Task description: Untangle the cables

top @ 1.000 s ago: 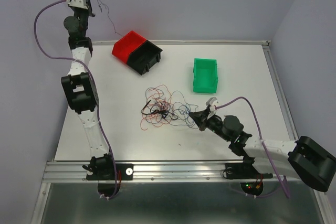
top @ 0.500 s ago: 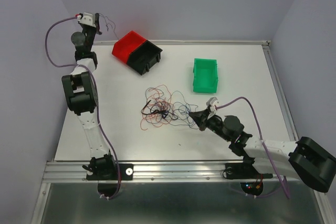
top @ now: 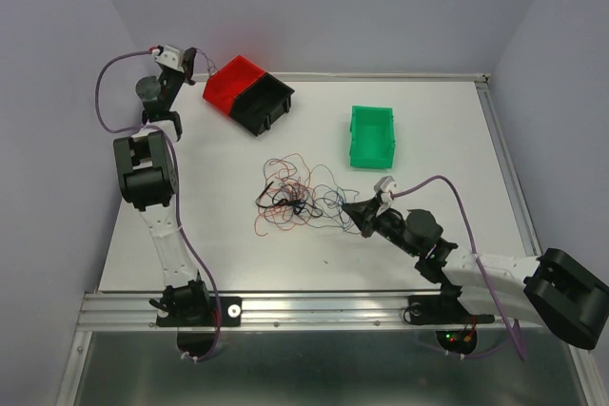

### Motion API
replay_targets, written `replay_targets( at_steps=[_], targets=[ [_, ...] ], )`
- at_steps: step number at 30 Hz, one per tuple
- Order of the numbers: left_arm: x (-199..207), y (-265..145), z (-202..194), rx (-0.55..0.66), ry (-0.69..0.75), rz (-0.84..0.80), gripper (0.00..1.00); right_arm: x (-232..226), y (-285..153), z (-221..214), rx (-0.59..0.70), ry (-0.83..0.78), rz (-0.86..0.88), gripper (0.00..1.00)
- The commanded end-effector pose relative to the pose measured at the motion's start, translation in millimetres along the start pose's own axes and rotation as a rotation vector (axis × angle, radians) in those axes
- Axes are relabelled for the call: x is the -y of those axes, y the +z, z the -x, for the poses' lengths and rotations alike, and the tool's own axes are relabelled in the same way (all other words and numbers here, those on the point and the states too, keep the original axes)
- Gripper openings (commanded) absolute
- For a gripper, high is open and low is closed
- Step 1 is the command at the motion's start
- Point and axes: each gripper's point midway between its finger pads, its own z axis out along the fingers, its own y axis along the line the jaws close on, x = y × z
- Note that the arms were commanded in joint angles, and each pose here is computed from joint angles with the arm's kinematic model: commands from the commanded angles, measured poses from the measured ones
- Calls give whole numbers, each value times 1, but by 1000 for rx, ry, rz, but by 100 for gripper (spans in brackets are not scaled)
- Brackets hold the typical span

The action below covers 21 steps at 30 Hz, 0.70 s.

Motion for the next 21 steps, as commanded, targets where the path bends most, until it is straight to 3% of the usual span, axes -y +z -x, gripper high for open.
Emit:
replay_targets(
  at_steps=[1, 9, 15, 21],
  targets=[
    [18, 19, 65, 121, 90, -95, 0, -5, 2, 21, 73, -10, 24, 1],
    [35, 41, 1, -86, 43, -142, 0, -7, 1, 22, 75, -5, 30, 1],
    [58, 49, -51, -277, 124, -176, 0, -7, 0, 21, 73, -4, 33, 0],
    [57, 41, -98, -452, 191, -211, 0, -8, 0, 22, 77, -1, 38, 1]
  ],
)
